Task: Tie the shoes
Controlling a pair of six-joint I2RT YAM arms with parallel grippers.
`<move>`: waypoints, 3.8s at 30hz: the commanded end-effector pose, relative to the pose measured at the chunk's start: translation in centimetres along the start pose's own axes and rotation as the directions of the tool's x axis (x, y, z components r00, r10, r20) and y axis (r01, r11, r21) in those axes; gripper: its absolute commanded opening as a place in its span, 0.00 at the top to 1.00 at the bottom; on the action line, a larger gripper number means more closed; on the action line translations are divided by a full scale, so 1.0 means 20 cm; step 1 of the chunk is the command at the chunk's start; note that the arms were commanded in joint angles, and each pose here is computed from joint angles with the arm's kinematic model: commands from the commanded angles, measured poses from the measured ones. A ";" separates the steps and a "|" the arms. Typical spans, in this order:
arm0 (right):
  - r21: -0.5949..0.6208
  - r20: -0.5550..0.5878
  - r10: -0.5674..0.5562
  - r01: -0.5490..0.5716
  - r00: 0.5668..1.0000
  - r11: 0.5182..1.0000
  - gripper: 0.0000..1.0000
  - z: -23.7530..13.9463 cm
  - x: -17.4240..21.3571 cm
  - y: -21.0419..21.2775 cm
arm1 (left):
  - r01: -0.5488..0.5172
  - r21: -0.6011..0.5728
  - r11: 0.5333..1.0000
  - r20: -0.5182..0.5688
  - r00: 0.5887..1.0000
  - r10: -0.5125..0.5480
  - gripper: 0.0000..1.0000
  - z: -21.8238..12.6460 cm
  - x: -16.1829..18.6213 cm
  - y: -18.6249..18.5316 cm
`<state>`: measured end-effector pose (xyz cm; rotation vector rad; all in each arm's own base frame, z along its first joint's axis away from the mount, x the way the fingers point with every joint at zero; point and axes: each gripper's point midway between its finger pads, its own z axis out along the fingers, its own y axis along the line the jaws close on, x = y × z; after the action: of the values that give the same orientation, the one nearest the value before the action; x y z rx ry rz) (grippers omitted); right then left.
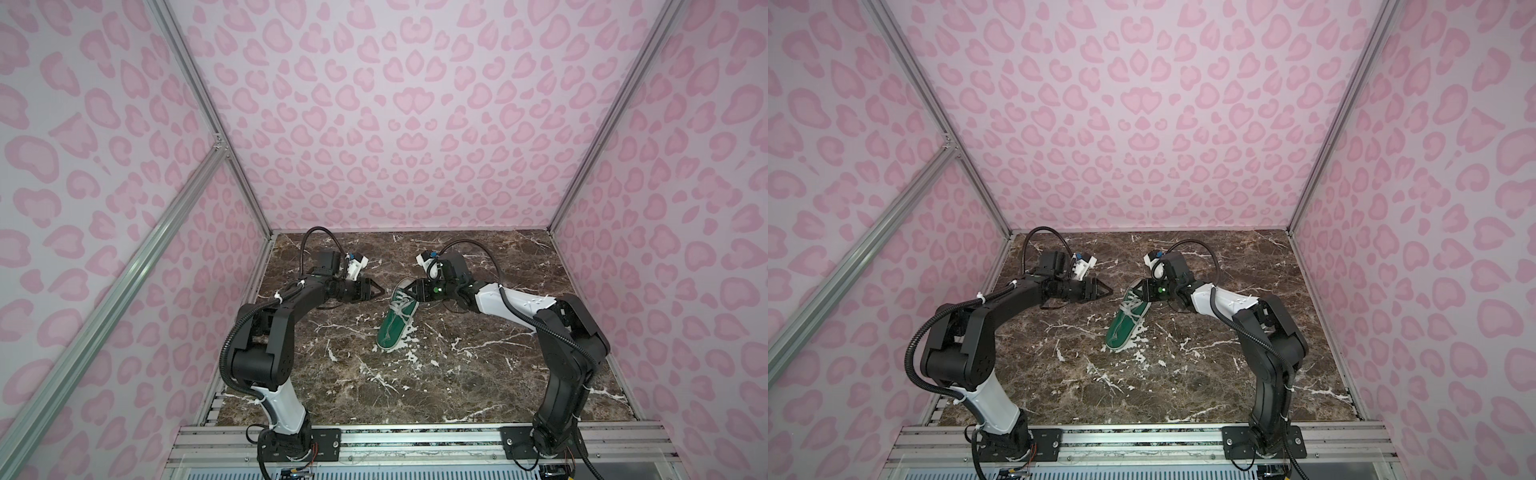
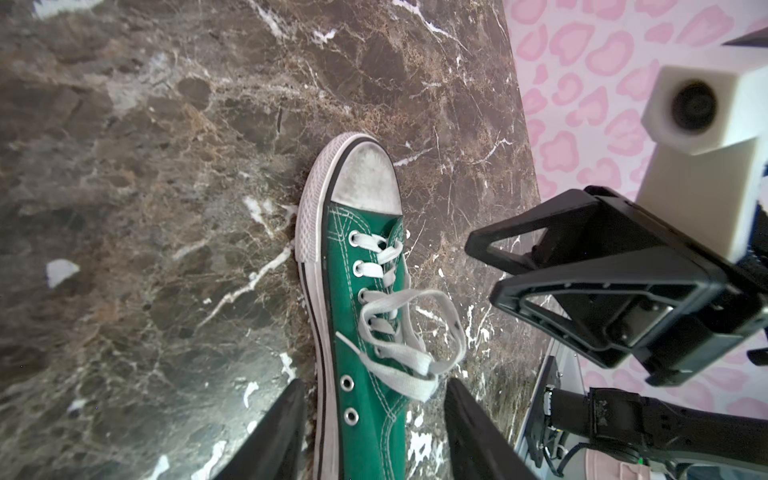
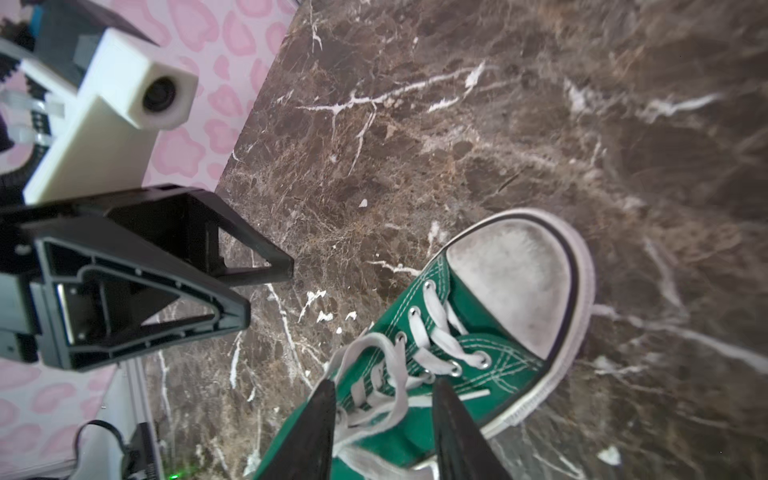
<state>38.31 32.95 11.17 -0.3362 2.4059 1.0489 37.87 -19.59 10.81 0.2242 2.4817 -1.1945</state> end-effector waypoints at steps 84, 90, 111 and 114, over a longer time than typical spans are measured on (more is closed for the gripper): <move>0.033 -0.094 0.206 -0.204 0.974 0.978 0.55 -0.21 0.05 -0.08 | 0.054 -0.033 0.998 0.020 0.998 -0.053 0.43 0.36 0.14 -0.21; 0.035 -0.088 0.208 -0.206 0.974 0.978 0.56 -0.23 0.07 -0.09 | 0.054 -0.069 0.996 0.025 0.998 -0.052 0.52 0.36 0.15 -0.18; 0.186 0.064 -0.662 0.643 0.746 0.743 0.52 -0.15 0.27 -0.04 | 0.066 -0.047 0.997 0.008 0.998 -0.066 0.92 0.38 0.15 -0.19; 0.204 0.038 -0.715 0.695 0.698 0.689 0.52 -0.10 0.30 -0.02 | 0.070 -0.052 0.996 0.010 0.998 -0.070 0.92 0.37 0.15 -0.18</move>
<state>31.50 30.63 8.51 -0.9582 2.0451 0.5958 35.86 -27.43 7.52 0.1058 2.5389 -1.1389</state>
